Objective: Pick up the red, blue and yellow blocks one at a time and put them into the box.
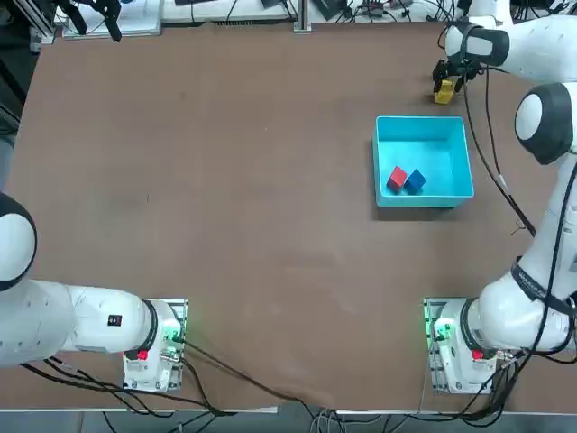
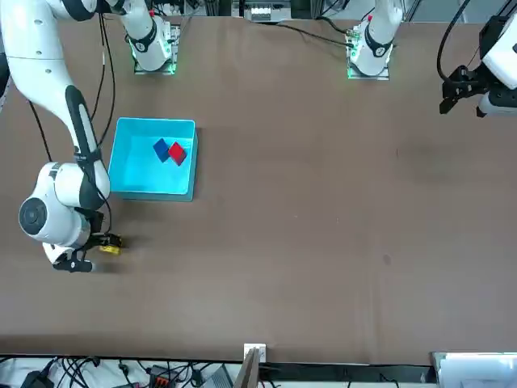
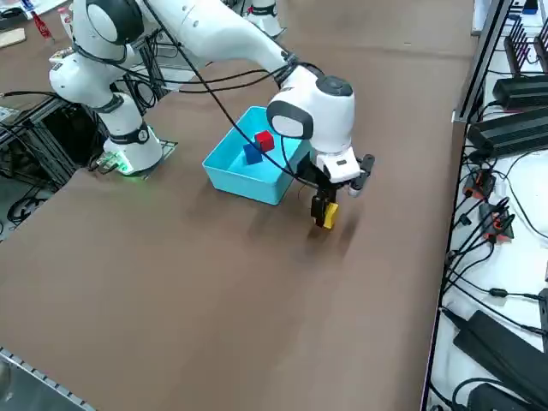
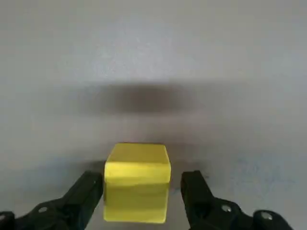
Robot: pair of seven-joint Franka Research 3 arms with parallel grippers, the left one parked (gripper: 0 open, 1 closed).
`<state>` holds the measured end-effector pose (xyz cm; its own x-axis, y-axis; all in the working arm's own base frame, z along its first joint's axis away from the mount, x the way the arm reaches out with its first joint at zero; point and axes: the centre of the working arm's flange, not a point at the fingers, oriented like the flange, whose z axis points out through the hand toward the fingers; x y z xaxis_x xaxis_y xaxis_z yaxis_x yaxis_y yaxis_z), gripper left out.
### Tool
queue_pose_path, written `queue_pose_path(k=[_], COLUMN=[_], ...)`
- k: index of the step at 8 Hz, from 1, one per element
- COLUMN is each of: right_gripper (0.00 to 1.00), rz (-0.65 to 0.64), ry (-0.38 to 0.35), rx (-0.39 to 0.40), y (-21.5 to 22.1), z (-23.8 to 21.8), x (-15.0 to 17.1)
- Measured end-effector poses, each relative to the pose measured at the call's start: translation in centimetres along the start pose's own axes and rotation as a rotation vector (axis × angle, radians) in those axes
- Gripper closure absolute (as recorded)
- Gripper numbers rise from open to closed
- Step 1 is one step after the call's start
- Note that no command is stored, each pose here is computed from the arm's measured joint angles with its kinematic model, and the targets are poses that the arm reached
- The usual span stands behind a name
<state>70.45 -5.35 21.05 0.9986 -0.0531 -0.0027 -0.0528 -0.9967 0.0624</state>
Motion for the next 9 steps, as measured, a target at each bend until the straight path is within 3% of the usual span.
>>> queue_pose_path(k=[2,3,6,8,9], right_gripper=[0.14,0.31,0.31,0.31,0.31], rz=[0.000,-0.002,-0.011,-0.033,-0.046], ry=[0.009,0.016,-0.020,-0.052,-0.078], rx=[0.001,0.002,0.005,0.004,0.002], y=[-0.1,-0.2,-0.9,-2.1,-2.8], z=[0.3,-0.2,-8.0,-14.2,-15.2], x=[0.1,0.2,-0.9,-6.0,-9.8])
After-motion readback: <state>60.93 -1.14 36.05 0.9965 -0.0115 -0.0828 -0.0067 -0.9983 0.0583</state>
